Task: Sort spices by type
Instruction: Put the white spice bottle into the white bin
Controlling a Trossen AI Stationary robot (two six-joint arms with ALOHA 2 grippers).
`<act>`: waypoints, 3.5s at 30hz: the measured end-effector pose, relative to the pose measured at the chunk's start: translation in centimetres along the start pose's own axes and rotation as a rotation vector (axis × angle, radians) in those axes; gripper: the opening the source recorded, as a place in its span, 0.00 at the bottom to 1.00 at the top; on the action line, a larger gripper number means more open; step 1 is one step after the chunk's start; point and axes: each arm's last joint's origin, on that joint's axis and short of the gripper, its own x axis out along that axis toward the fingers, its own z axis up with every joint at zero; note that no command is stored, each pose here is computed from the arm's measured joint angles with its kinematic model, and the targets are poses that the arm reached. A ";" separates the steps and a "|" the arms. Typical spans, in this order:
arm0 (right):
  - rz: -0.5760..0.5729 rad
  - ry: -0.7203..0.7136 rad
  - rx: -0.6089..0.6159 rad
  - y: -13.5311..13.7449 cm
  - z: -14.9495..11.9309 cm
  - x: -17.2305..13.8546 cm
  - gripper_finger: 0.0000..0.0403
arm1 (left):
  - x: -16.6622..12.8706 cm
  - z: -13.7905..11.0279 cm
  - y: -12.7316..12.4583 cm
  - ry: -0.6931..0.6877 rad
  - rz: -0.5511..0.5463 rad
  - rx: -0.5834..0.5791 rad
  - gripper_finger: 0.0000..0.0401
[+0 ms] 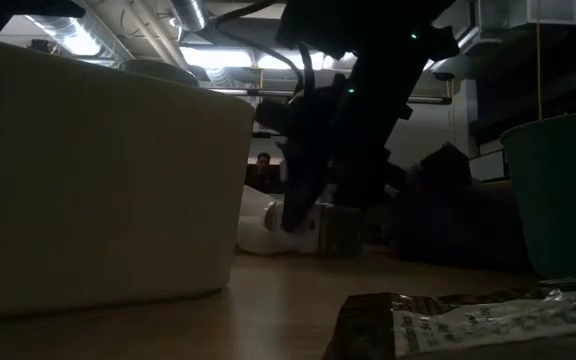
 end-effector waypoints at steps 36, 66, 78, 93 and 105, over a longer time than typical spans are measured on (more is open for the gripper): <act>0.282 -0.344 -0.696 6.9 6.5 -8.1 0.52 | 2.3 1.0 -3.1 -0.029 0.021 0.342 0.64; 0.459 -0.500 -0.995 8.3 7.2 -9.0 0.53 | 6.1 -0.3 -5.6 0.189 -0.125 0.491 0.64; 0.517 -0.593 -1.010 8.9 7.6 -9.6 0.53 | 6.2 -0.3 -5.6 0.202 -0.140 0.489 0.64; 0.527 -0.597 -1.008 9.0 7.6 -9.7 0.53 | 6.6 0.2 -6.1 0.172 -0.195 0.580 0.45; 0.466 -0.609 -0.938 8.9 7.8 -9.7 0.62 | 6.6 0.3 -6.2 0.174 -0.200 0.547 0.45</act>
